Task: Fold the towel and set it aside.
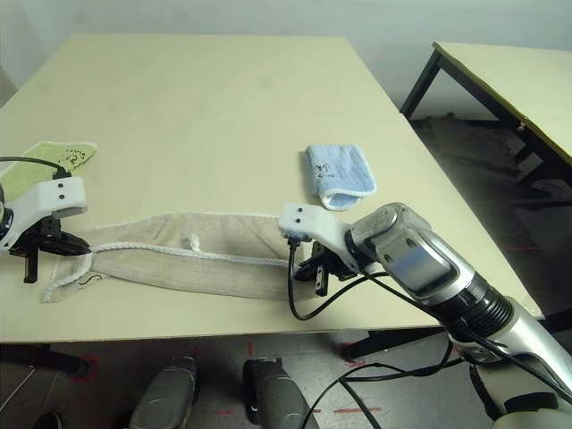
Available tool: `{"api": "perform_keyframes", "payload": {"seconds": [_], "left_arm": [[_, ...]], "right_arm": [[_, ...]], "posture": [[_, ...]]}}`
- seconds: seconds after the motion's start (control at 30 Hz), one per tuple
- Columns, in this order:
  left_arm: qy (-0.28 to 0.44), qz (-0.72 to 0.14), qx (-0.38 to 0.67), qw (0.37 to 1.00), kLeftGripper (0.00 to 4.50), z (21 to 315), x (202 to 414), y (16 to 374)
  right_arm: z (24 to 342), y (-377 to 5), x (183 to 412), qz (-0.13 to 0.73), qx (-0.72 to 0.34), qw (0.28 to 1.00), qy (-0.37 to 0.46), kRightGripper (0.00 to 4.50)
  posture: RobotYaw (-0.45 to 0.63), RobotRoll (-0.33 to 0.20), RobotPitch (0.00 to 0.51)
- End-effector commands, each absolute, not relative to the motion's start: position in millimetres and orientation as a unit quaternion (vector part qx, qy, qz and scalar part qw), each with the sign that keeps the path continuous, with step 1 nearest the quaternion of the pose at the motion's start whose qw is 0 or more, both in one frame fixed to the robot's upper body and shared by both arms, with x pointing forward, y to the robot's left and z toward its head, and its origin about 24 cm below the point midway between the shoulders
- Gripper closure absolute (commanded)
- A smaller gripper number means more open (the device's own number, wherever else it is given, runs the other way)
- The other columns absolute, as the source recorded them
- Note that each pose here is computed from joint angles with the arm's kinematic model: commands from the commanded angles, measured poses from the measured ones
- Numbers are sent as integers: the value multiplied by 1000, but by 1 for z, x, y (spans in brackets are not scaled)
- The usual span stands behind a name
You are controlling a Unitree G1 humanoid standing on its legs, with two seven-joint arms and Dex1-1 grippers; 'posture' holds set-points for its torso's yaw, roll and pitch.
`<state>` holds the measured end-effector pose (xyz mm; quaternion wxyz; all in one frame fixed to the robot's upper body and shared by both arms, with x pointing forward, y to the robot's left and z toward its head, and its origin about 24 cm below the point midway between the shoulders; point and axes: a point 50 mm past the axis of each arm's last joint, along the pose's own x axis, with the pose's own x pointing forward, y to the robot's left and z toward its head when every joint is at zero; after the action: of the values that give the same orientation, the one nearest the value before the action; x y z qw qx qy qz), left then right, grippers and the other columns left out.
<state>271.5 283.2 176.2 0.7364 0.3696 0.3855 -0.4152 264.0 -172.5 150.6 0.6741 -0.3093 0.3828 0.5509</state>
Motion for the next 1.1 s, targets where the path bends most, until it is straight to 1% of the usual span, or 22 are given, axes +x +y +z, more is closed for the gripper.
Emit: {"api": "perform_keyframes", "payload": {"seconds": [0.03, 0.1, 0.17, 0.2, 0.33, 0.4, 0.47, 0.53, 0.63, 0.7, 0.83, 1.0, 1.1], "left_arm": [[376, -405, 379, 742, 4500, 189, 274, 289], [321, -390, 355, 787, 4500, 222, 287, 288], [270, -372, 350, 816, 4500, 253, 297, 291], [253, -364, 352, 824, 4500, 264, 300, 292], [197, -333, 360, 849, 4500, 294, 312, 298], [175, -309, 363, 861, 4500, 308, 317, 305], [157, -264, 370, 876, 4500, 319, 321, 320], [152, -231, 380, 883, 4500, 322, 324, 332], [161, -195, 412, 876, 4500, 318, 325, 346], [171, -204, 412, 871, 4500, 313, 324, 349], [201, -238, 439, 843, 4500, 305, 321, 351], [231, -268, 472, 807, 4500, 303, 318, 350], [237, -291, 471, 798, 4500, 304, 318, 345]], "right_arm": [[170, -173, 268, 559, -310, 682, 355, 4464], [195, -175, 283, 556, -283, 717, 312, 4464], [221, -182, 297, 549, -260, 749, 264, 4464], [230, -185, 302, 548, -258, 757, 246, 4464], [254, -201, 316, 525, -281, 775, 213, 4464], [267, -210, 324, 502, -299, 789, 189, 4464], [282, -222, 336, 459, -327, 811, 156, 4464], [289, -230, 344, 433, -341, 824, 135, 4464], [295, -239, 351, 407, -356, 834, 113, 4464], [295, -241, 352, 410, -363, 829, 110, 4464], [293, -240, 350, 427, -380, 812, 123, 4464], [291, -241, 348, 435, -391, 799, 139, 4464], [291, -238, 345, 451, -381, 794, 145, 4464]], "posture": [[131, 0, 123], [126, 0, 116], [122, 0, 111], [122, 0, 111], [105, 0, 99], [101, 0, 96], [99, 0, 92], [97, 0, 90], [96, 0, 91], [96, 0, 91], [108, 0, 94], [110, 0, 92], [107, 0, 92]]}}
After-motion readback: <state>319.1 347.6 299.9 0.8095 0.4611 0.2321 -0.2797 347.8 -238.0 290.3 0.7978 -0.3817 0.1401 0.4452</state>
